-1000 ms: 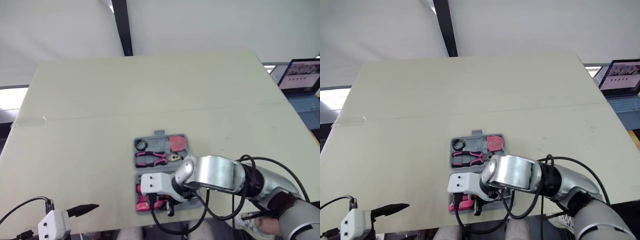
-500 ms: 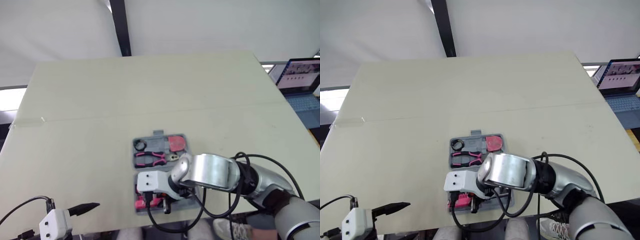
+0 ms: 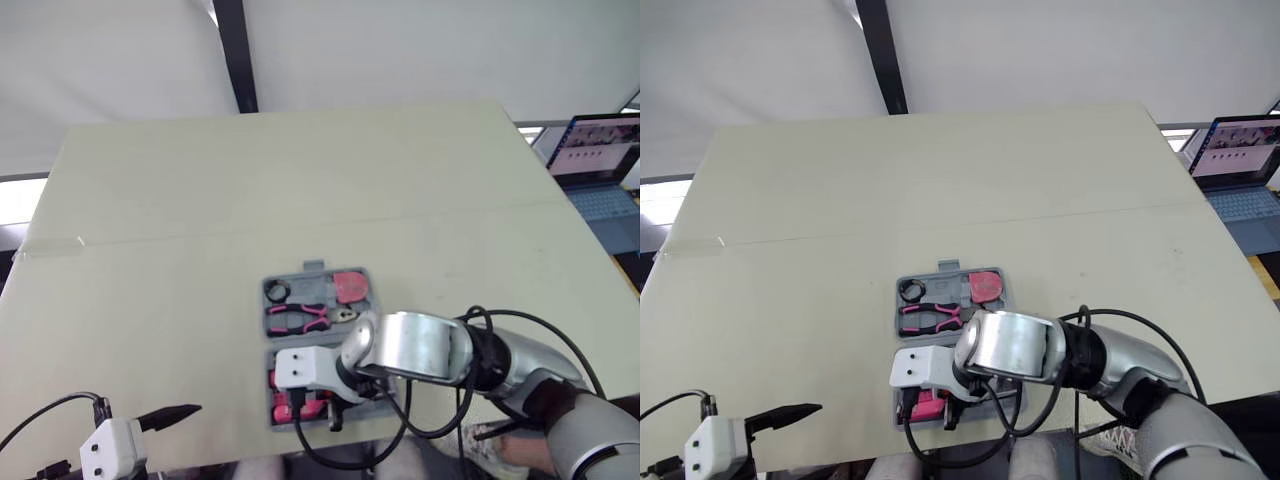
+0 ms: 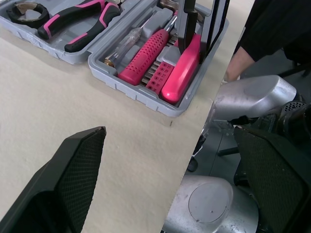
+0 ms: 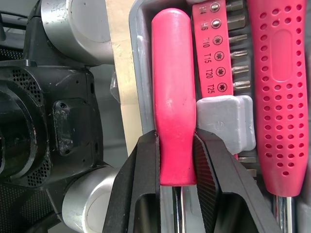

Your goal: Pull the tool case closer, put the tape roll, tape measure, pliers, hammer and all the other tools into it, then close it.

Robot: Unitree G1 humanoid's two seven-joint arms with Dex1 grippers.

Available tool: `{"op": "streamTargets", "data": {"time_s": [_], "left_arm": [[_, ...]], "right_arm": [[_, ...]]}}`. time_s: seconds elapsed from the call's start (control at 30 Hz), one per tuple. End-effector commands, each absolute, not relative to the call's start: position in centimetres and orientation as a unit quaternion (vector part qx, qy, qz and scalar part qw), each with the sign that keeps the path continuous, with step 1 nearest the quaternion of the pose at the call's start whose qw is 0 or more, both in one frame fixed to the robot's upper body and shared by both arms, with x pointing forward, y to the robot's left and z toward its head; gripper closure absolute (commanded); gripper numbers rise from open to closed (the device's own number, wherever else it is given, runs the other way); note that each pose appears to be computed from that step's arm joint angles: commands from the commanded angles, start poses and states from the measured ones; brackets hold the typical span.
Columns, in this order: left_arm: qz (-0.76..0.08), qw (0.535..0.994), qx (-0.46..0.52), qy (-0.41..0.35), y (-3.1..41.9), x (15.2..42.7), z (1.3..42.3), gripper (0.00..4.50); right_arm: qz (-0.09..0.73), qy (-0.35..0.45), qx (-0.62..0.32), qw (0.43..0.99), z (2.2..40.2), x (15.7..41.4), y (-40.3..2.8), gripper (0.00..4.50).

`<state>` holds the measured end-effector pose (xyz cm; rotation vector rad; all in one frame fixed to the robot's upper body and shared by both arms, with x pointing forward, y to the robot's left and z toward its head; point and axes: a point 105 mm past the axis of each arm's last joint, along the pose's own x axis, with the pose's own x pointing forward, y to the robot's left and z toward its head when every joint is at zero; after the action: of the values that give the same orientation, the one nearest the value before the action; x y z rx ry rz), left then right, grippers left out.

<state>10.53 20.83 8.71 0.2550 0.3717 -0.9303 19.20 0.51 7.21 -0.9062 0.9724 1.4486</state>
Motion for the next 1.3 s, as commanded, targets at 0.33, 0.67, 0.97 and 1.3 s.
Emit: {"op": "streamTargets", "data": {"time_s": [0.33, 0.67, 0.97, 1.3], "left_arm": [[-0.445, 0.868, 0.129, 0.176, 20.8, 10.4, 8.8, 0.0], [-0.442, 0.874, 0.123, 0.16, 20.4, 11.4, 8.5, 0.0], [-0.431, 0.881, 0.122, 0.15, 19.7, 11.9, 8.5, 0.0], [-0.419, 0.887, 0.128, 0.144, 19.4, 11.8, 8.7, 0.0]], "right_arm": [[0.627, 0.394, -0.368, 0.563, 9.4, 19.5, 0.6, 1.27], [0.665, 0.332, -0.226, 0.63, 13.0, 20.1, -2.0, 1.79], [0.708, 0.216, -0.168, 0.651, 9.6, 19.8, -3.9, 4.46], [0.725, 0.18, -0.167, 0.644, 7.2, 20.7, -3.0, 4.46]]}}
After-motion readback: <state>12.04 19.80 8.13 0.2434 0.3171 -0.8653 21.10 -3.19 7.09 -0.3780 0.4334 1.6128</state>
